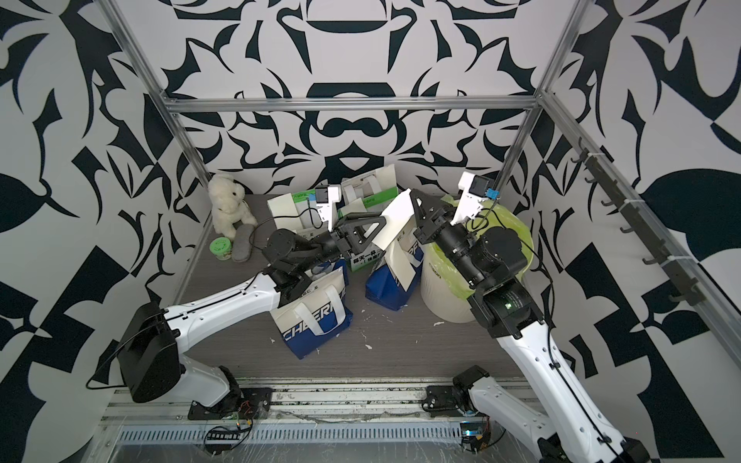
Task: Shred takeout receipts and throw away
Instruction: Shred the takeout receipt.
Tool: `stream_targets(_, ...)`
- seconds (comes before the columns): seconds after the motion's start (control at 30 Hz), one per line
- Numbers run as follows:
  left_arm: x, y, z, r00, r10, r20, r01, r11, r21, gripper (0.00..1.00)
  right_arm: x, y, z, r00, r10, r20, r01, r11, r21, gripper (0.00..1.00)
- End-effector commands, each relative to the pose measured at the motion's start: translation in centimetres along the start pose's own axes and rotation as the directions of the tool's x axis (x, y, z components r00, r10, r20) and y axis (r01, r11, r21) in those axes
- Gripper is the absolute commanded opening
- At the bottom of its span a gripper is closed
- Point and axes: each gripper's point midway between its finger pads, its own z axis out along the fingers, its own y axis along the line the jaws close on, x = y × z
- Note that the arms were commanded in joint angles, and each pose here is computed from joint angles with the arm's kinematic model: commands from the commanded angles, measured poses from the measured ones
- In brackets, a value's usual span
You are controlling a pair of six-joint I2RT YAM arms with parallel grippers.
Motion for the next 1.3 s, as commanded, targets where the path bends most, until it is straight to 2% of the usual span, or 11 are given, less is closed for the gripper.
stream_targets(0.0,-0.6,-1.1,0.6,1.000,0.017,0.005,-0.017,0.999,0.046,0.31,-1.2,0.7,-0.2,0.999,-0.011,0.045,0.012,1.000,-0.019,0.00)
stream_targets(0.13,-0.7,-1.1,0.7,1.000,0.012,0.010,-0.012,0.999,0.040,0.07,-1.0,0.6,-0.2,0.999,-0.013,0.036,0.014,1.000,-0.016,0.00)
stream_targets(0.27,-0.8,-1.0,0.6,1.000,0.023,0.005,-0.023,1.000,0.019,0.00,-0.6,0.6,-0.1,1.000,-0.023,0.005,0.023,1.000,-0.011,0.04)
stream_targets(0.33,-0.6,-0.4,0.8,0.998,-0.019,-0.066,0.017,1.000,-0.026,0.00,0.3,0.9,0.1,0.998,-0.044,-0.054,0.042,0.999,-0.027,0.47)
stream_targets(0.37,-0.4,-0.3,0.9,0.993,-0.039,-0.114,0.034,0.999,-0.042,0.00,0.8,0.9,0.1,0.994,-0.055,-0.091,0.052,0.998,-0.028,0.59)
stream_targets(0.5,1.2,0.1,-0.3,0.948,-0.036,-0.316,-0.005,0.992,-0.129,0.00,3.1,0.8,-0.7,0.955,-0.142,-0.259,0.140,0.990,-0.027,0.78)
stream_targets(0.6,3.1,0.1,-2.7,0.865,0.012,-0.502,-0.126,0.973,-0.193,0.00,4.1,1.0,-2.3,0.915,-0.223,-0.337,0.218,0.975,-0.053,0.87)
stream_targets(0.7,4.7,-0.4,-5.8,0.754,0.036,-0.656,-0.220,0.955,-0.201,0.00,5.7,2.2,-3.7,0.855,-0.309,-0.417,0.265,0.951,-0.162,0.87)
stream_targets(0.83,5.5,-2.5,-8.3,0.661,0.053,-0.749,-0.246,0.958,-0.149,0.00,7.8,4.1,-4.9,0.790,-0.403,-0.462,0.262,0.903,-0.340,0.84)
stream_targets(1.0,5.2,-6.0,-10.2,0.659,0.120,-0.742,-0.248,0.967,-0.064,0.00,9.6,6.1,-5.7,0.737,-0.467,-0.488,0.191,0.837,-0.513,0.83)
stream_targets(1.27,5.5,-7.1,-10.7,0.670,0.112,-0.733,-0.210,0.977,-0.043,0.00,11.6,7.1,-4.8,0.696,-0.432,-0.573,0.011,0.805,-0.593,0.79)
